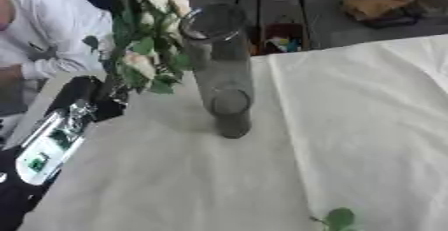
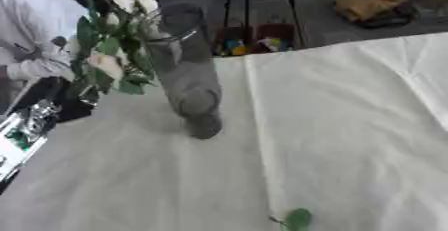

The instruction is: Arrange flowers into the vase.

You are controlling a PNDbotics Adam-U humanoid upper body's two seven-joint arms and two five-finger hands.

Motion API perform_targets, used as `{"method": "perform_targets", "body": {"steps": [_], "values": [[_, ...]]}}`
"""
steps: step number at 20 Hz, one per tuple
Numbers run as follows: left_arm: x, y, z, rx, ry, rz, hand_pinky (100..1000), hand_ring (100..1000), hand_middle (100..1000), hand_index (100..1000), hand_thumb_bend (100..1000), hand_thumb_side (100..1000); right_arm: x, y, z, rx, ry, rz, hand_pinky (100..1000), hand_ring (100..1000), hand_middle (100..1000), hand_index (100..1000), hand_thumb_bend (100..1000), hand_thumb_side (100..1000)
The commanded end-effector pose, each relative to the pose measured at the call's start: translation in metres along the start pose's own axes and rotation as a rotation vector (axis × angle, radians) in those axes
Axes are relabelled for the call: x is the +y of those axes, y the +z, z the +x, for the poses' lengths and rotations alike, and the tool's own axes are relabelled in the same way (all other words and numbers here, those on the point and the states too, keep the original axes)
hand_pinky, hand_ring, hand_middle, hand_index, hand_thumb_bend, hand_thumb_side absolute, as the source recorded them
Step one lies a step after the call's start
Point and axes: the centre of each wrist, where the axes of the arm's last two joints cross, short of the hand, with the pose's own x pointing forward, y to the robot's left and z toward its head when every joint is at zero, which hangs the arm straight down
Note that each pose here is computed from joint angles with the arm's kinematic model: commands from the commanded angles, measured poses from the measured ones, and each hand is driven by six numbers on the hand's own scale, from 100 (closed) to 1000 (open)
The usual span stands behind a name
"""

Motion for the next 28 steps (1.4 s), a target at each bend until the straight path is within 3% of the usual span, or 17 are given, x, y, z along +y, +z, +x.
{"method": "perform_targets", "body": {"steps": [1, 12, 13, 14, 28], "values": [[0.037, -0.003, 0.004, -0.012, -0.002, 0.114, 100, 100, 100, 100, 100, 420, -0.003, -0.007, 0.003, -0.021, -0.002, -0.010, 640, 638, 523, 628, 100, 966], [0.079, 0.000, 0.049, -0.124, 0.217, 0.244, 100, 100, 100, 100, 100, 436, -0.004, -0.003, 0.002, -0.008, -0.001, -0.001, 641, 639, 523, 630, 100, 968], [0.082, 0.000, 0.054, -0.137, 0.237, 0.257, 100, 100, 100, 100, 100, 484, -0.004, -0.003, 0.002, -0.006, -0.002, 0.001, 641, 639, 522, 630, 100, 968], [0.084, 0.000, 0.057, -0.146, 0.254, 0.268, 100, 100, 100, 100, 100, 438, -0.004, -0.002, 0.002, -0.004, -0.002, 0.002, 641, 639, 522, 630, 100, 968], [0.104, -0.002, 0.094, -0.237, 0.471, 0.397, 100, 100, 100, 100, 100, 462, -0.004, 0.002, 0.003, 0.009, -0.013, 0.015, 640, 639, 523, 631, 100, 966]]}}
